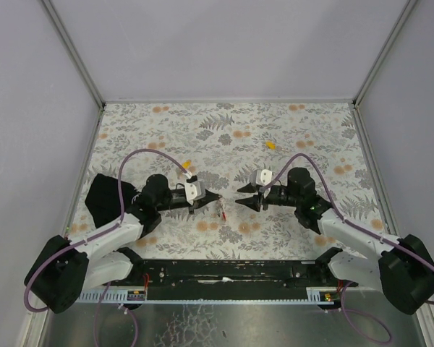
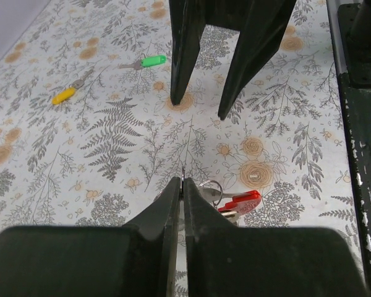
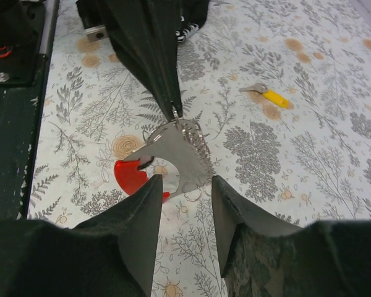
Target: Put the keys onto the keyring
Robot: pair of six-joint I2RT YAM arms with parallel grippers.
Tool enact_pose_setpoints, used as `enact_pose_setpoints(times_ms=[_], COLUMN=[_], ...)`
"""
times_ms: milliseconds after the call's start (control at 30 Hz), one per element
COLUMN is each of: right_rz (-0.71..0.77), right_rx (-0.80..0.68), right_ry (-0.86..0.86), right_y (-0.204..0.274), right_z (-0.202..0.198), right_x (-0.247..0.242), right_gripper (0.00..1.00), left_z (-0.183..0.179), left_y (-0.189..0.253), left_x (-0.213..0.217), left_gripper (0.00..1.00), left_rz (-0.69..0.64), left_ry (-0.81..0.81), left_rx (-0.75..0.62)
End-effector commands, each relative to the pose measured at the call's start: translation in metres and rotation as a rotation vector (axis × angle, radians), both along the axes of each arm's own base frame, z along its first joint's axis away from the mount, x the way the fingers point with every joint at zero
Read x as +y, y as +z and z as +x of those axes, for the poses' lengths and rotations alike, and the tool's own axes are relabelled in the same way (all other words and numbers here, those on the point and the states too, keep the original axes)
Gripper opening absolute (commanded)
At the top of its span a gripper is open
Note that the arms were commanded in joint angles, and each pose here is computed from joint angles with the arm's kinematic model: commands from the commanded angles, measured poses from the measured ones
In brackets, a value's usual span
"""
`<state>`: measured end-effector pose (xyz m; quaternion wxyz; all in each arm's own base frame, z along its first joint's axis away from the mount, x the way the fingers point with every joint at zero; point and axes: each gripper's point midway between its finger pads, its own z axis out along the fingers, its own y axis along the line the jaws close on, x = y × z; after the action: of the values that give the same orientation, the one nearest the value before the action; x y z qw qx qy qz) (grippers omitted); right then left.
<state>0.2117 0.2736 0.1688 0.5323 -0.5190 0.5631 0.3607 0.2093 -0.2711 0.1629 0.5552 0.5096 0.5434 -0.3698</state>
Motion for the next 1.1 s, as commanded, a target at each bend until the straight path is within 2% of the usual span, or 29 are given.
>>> enact_pose_setpoints(times_ms=[0,467,1067], right_rz=[0.073,0.055,-0.043], right_rx=[-0.191,-0.291,-0.404], right_ry=[0.147,0.218,0.204], right_y=[0.022,0.021,0.013], right_z=[-0.006,0.000,0.000], right_x=[0.014,0.026,0.041], right_gripper=[0.44,0.39,0.32], left_z=[0.004,-0.008,-0.007], left_y=[0.008,0.007,0.011], left_x=[-0.004,-0.007,-0.013], left_gripper=[0.00,0.00,0.00], left_rz=[0.001,0.053,0.146], left_ry=[-0.005,-0.028,-0.015], left_rx=[-0.134,-0.326,-0.256])
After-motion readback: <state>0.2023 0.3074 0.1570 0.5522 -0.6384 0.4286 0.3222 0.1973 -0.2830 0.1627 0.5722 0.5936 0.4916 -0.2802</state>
